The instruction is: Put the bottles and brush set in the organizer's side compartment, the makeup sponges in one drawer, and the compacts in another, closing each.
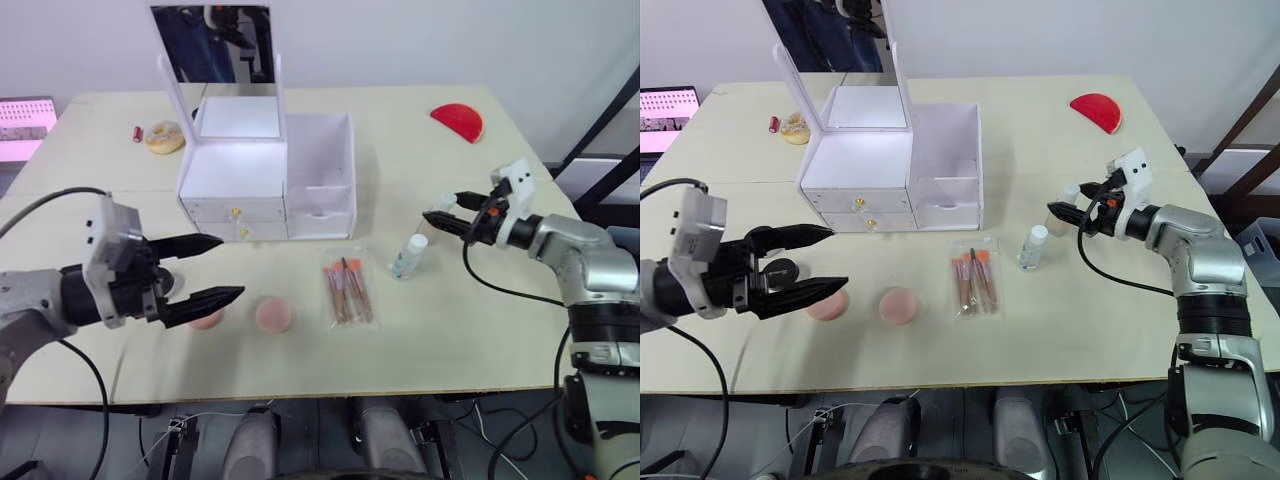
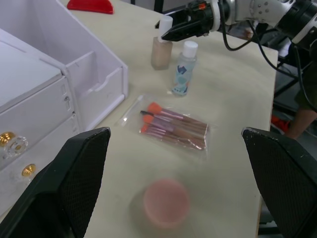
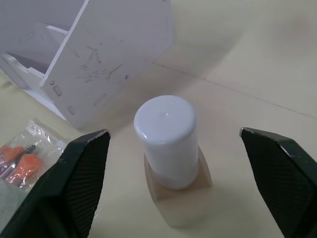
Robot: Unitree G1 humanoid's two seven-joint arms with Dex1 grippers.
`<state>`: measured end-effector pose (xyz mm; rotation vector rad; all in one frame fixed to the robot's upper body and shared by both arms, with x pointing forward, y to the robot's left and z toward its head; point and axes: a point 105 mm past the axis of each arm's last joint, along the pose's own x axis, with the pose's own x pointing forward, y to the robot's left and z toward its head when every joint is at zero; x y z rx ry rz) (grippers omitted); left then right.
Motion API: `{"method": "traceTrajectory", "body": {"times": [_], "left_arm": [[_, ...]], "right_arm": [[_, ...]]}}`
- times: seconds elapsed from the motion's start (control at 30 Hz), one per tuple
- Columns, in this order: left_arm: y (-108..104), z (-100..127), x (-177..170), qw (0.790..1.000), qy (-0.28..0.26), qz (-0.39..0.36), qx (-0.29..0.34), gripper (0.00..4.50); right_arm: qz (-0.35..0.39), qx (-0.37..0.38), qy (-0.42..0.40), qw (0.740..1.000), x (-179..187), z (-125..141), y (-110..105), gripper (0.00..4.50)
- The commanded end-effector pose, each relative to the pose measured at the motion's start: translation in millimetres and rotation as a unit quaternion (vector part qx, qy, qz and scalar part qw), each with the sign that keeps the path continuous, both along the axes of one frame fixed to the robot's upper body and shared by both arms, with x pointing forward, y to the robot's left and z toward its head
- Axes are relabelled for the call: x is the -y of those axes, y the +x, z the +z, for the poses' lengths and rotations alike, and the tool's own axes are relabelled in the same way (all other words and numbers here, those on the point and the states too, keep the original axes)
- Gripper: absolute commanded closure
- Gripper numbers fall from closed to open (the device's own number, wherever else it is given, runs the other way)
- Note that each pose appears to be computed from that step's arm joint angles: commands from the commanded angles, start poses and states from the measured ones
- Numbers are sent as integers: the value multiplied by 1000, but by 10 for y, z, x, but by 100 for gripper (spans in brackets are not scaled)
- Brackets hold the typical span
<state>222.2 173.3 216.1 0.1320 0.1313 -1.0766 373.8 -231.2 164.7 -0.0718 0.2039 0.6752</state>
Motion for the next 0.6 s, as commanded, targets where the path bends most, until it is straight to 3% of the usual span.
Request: {"method": "traceTrajectory", "body": {"times": [0.03,0.17,0.53,0.6], "left_arm": [[-26,62,33,1000,8,-9,14,0],[-33,57,32,1000,8,-10,11,0],[-30,27,19,1000,11,-12,6,0],[-25,17,5,1000,13,-8,5,0]], "right_arm": [[17,40,10,999,-68,239,-12,186],[18,41,15,999,-81,262,-26,373],[22,49,11,999,-105,290,-48,373],[36,67,3,997,-165,412,-72,373]]}}
